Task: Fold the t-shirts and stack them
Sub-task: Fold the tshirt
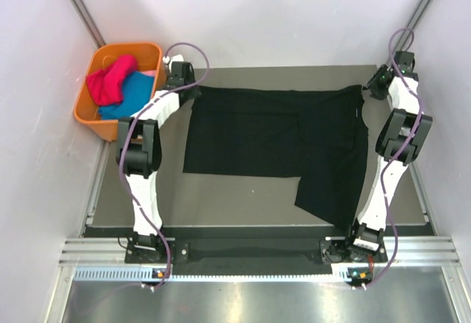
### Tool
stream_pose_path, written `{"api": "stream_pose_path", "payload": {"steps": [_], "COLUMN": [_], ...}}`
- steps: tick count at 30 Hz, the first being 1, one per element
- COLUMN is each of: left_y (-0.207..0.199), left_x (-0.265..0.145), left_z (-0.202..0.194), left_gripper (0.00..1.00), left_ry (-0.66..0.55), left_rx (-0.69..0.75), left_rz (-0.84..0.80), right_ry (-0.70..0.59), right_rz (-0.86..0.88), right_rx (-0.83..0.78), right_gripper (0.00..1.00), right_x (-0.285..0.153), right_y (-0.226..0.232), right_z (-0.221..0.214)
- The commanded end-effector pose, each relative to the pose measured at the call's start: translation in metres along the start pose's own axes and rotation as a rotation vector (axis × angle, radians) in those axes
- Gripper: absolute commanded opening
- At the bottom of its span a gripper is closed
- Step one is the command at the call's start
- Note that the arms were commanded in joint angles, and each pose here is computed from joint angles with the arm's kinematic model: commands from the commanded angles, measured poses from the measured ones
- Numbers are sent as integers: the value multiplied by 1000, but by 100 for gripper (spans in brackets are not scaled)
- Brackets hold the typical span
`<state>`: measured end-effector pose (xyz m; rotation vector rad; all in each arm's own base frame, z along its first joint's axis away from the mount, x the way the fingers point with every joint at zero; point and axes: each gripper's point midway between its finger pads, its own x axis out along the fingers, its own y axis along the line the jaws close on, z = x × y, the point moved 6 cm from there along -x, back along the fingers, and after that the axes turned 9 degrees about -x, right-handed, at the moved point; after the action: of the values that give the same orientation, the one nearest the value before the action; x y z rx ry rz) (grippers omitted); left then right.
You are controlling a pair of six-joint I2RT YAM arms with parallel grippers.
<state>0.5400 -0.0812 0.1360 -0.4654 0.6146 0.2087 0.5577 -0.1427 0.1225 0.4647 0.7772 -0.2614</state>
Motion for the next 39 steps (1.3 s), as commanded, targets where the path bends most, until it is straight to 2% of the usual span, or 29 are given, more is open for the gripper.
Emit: {"api": "stream_pose_path", "payload": {"steps": [1,3,4,5,7,9,10,12,13,14,18,23,24,26,28,29,31,32,34,35,37,39], "left_y": [-6,-10,-3,1,5,8,18,20,28,25,15,-32,-47,-73,-105,-116,-144,-151,-181,-188,-209,-217], "left_x": [-52,-77,-84,-102,-120,-146,-152,-172,-177,-188,-212,-222,-226,-221,-223,-212,-212,-198,-198,-188,-184,-169], "left_z": [-9,-16,-32,-42,-52,-54,-70,-72,-85,-87,-102,-116,-126,-130,-139,-148,-158,-172,-173,-189,-188,-198], "left_gripper": [46,46,46,46,46,46,46,46,45,45,45,48,53,56,60,60,61,61,61,60,55,51], "left_ry": [44,86,134,177,230,240,283,280,315,330,430,422,422,386,353,364,375,398,355,364,344,358], "left_rx": [3,-7,-6,-9,-18,-29,-32,-43,-45,-46,-61,-86,-61,-45,-34,-74,-106,-122,-114,-87,-72,-35], "left_rz": [-55,-104,-95,-110,-125,-159,-158,-196,-197,-241,-378,-582,-605,-651,-695,-696,-735,-713,-737,-728,-758,-764], "right_ry": [-16,37,12,50,35,89,95,150,148,198,238,251,251,276,277,291,293,301,303,301,287,272], "right_rz": [20,5,5,-6,8,4,18,-10,-15,-41,-54,-47,-56,-51,-46,-42,-7,-7,-7,-5,3,20], "right_rx": [-113,-115,-121,-118,-126,-121,-133,-140,-144,-134,-120,-144,-150,-166,-166,-162,-149,-151,-153,-154,-140,-134], "right_gripper": [43,44,45,46,46,46,45,40,37,36,39,45,45,46,48,54,56,57,59,59,58,48], "right_x": [-62,-65,-78,-76,-90,-91,-97,-97,-105,-106,-128,-152,-152,-154,-157,-157,-161,-161,-162,-161,-160,-156], "right_y": [22,20,26,22,29,29,37,35,39,32,23,12,9,6,5,4,6,4,1,-2,-6,-6], "right_z": [10,-11,-9,-26,-30,-53,-59,-84,-88,-105,-135,-167,-170,-178,-180,-185,-186,-189,-192,-196,-196,-194]}}
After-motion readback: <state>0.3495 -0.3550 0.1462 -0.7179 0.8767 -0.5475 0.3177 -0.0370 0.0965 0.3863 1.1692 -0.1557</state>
